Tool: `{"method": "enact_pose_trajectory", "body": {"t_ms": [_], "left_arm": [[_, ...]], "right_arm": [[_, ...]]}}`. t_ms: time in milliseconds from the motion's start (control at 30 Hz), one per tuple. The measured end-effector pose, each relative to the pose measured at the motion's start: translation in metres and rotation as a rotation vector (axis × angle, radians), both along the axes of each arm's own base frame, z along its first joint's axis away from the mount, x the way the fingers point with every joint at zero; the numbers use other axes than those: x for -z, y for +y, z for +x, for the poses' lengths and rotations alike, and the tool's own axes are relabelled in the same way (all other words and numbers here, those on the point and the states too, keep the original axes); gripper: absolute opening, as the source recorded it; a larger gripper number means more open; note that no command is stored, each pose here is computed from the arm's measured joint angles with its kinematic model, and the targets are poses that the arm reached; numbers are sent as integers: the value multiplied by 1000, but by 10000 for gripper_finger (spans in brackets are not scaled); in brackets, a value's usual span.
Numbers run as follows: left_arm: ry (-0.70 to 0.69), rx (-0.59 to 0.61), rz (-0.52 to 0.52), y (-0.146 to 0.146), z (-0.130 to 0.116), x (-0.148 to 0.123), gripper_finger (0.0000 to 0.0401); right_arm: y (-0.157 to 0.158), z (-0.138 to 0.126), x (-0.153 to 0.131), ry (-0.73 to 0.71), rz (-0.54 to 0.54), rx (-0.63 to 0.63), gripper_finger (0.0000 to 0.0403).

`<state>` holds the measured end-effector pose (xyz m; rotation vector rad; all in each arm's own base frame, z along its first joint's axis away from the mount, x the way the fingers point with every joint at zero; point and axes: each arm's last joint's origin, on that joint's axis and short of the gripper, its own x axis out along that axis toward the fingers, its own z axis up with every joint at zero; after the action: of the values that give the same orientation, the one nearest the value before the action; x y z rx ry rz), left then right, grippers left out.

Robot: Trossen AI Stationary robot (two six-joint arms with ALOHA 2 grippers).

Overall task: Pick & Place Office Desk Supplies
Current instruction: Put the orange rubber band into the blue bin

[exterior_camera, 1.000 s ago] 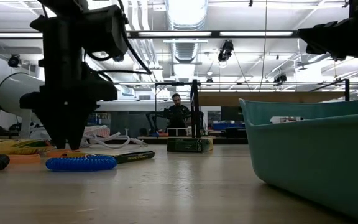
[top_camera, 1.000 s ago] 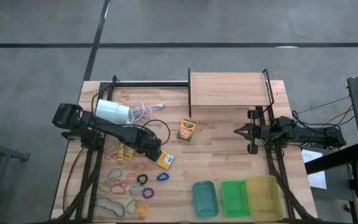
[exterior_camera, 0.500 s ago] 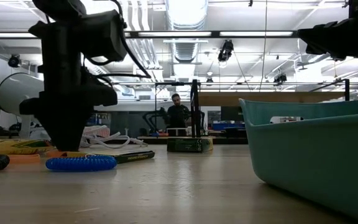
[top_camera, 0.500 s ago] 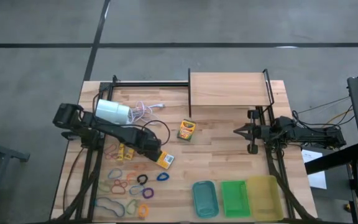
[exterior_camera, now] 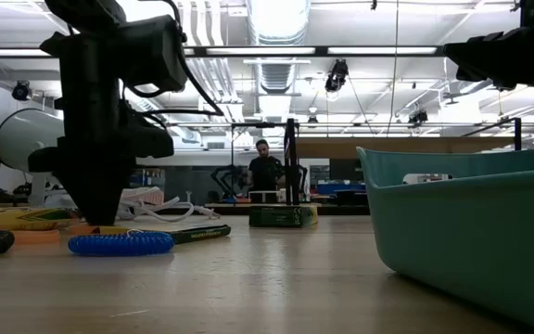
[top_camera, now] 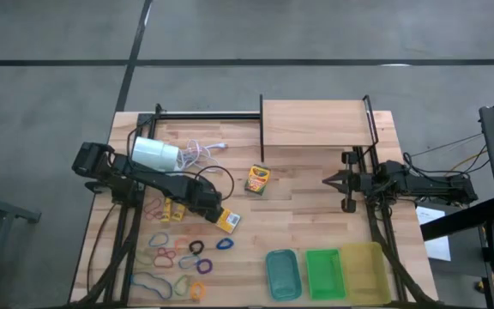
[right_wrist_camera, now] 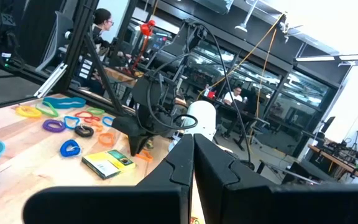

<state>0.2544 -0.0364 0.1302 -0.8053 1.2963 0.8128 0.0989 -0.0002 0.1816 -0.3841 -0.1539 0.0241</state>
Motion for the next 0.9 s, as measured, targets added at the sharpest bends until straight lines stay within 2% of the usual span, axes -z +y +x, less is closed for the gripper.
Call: {"method": "enact_pose_trajectory", "body": {"t_ms": [133, 333, 567, 700, 900], "left_arm": [[-12, 0, -4, 0, 1, 0, 8], [-42, 43, -5, -1, 6, -9, 4], [-189, 112, 43, -1, 10, -49, 3], [-358, 194, 179, -4, 14, -76, 3], [-683, 455, 448, -37, 24, -108, 3]], "right_arm": [[0, 0, 0, 0, 0, 0, 8], [0, 0, 0, 0, 0, 0, 8], [0, 0, 1, 8, 0, 0, 8], [0, 0, 1, 14, 0, 0, 8], [0, 0, 2, 15, 0, 0, 8]]}}
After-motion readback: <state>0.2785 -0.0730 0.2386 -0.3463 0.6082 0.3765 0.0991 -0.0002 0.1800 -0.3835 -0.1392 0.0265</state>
